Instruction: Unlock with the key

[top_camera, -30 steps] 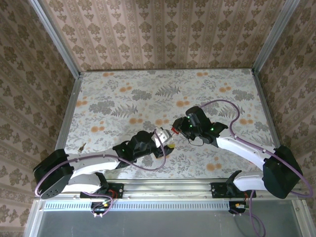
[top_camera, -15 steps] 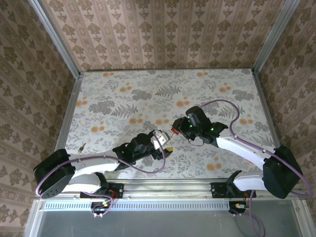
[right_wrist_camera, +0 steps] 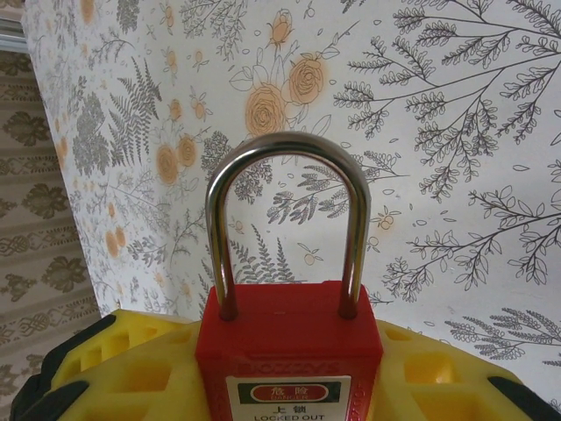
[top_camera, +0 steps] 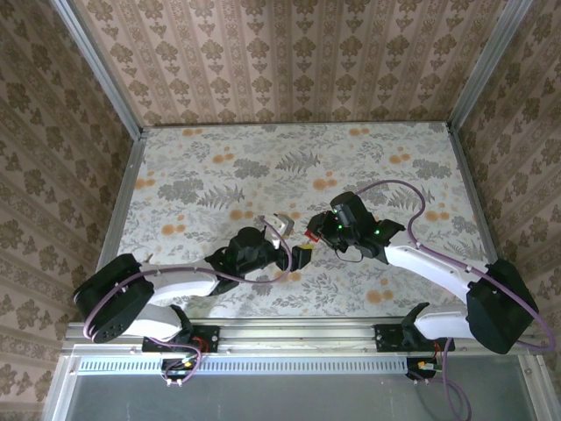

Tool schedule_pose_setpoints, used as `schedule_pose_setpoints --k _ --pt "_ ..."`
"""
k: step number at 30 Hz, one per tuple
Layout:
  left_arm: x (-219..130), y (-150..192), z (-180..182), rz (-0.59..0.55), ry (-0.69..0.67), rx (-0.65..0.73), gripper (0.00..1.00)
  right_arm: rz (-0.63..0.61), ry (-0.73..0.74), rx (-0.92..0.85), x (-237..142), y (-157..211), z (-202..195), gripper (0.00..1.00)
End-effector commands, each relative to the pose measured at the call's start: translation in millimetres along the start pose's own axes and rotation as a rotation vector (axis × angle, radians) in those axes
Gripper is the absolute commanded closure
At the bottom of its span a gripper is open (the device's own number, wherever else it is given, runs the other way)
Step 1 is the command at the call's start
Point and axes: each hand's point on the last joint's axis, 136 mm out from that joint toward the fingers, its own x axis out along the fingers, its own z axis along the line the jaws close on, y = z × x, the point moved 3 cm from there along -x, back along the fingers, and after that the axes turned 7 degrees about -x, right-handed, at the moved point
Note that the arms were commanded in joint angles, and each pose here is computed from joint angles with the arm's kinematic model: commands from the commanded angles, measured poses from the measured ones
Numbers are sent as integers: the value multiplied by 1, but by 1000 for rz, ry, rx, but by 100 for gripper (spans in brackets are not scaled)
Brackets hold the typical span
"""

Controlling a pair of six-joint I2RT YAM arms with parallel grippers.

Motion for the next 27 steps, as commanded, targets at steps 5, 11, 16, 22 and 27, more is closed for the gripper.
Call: schedule_pose_setpoints --k 5,11,16,22,27 --pt "-9 -3 -12 -59 -79 285 7 6 -9 -17 -8 -4 7 100" --pt "-2 2 -18 -53 -149 626 4 17 -11 -14 -6 -2 8 100" --pt "8 5 -19 -95 -161 798 3 22 -16 -8 -4 -2 8 100" --pt "17 5 -19 -159 -163 836 2 17 -20 -13 -6 -3 11 100" --pt "24 3 -18 -206 -174 797 6 18 -26 -10 -6 -3 11 100"
